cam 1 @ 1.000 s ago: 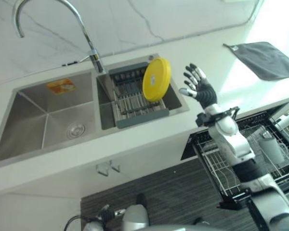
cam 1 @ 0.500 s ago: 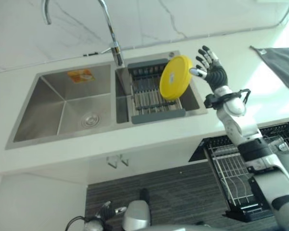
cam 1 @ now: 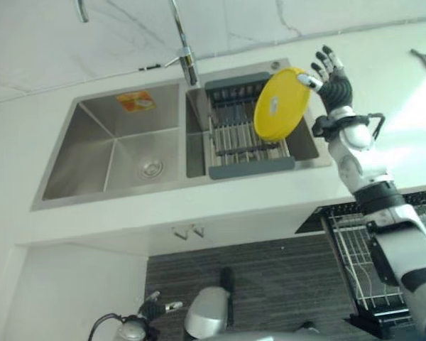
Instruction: Place the dishes in the dishwasher.
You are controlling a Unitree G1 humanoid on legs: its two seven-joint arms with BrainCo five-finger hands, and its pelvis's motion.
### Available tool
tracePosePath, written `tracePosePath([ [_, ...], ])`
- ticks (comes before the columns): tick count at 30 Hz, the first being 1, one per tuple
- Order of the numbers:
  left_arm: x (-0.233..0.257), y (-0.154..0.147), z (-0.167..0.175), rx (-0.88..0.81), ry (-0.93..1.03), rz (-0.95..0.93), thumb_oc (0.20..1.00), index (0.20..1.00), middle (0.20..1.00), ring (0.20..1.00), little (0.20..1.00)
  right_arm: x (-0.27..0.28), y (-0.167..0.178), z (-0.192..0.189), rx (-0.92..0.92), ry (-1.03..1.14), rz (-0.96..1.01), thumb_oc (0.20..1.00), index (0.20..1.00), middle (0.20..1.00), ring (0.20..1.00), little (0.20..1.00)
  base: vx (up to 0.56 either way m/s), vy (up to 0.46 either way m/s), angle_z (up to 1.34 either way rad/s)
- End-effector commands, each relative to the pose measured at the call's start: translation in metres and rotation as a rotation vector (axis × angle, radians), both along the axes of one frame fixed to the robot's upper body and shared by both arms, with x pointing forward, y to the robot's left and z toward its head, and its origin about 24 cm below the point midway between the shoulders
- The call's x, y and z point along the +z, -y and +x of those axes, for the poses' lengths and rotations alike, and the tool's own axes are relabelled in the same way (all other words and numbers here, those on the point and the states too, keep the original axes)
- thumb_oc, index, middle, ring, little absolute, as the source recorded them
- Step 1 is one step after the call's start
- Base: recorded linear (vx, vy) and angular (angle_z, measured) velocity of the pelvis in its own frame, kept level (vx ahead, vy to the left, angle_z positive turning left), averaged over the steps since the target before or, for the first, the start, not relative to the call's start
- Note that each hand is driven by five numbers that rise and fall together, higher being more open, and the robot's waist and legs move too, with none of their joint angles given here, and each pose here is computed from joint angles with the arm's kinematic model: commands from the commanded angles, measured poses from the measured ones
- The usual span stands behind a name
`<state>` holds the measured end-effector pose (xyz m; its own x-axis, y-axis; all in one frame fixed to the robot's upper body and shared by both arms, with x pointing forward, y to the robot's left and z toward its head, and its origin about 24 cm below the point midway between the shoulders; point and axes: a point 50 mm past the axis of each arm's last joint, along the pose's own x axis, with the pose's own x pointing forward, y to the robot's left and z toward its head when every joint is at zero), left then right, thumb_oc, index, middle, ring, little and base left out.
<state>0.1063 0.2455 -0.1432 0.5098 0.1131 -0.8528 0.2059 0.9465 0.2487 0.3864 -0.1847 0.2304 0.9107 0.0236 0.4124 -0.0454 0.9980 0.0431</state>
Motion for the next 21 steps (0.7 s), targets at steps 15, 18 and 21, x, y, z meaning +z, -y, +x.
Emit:
tracePosePath([
  [15,0.001,-0.001,-0.003,-0.126,-0.007,0.010,1.000,1.000,1.000,1.000,1.000,0.043,0.015,0.001,-0.046,0.148,0.018,1.000,1.000,1.000,1.000,1.000,0.00,0.001,0.00],
  [18,0.000,0.000,-0.006,-0.121,-0.011,0.006,1.000,1.000,1.000,1.000,1.000,0.038,0.015,0.002,-0.038,0.131,0.006,1.000,1.000,1.000,1.000,1.000,0.00,0.000,0.00],
  [21,0.000,0.001,-0.005,-0.120,-0.008,0.003,1.000,1.000,1.000,1.000,1.000,0.034,0.012,0.003,-0.028,0.112,-0.004,1.000,1.000,1.000,1.000,1.000,0.00,0.000,0.00],
])
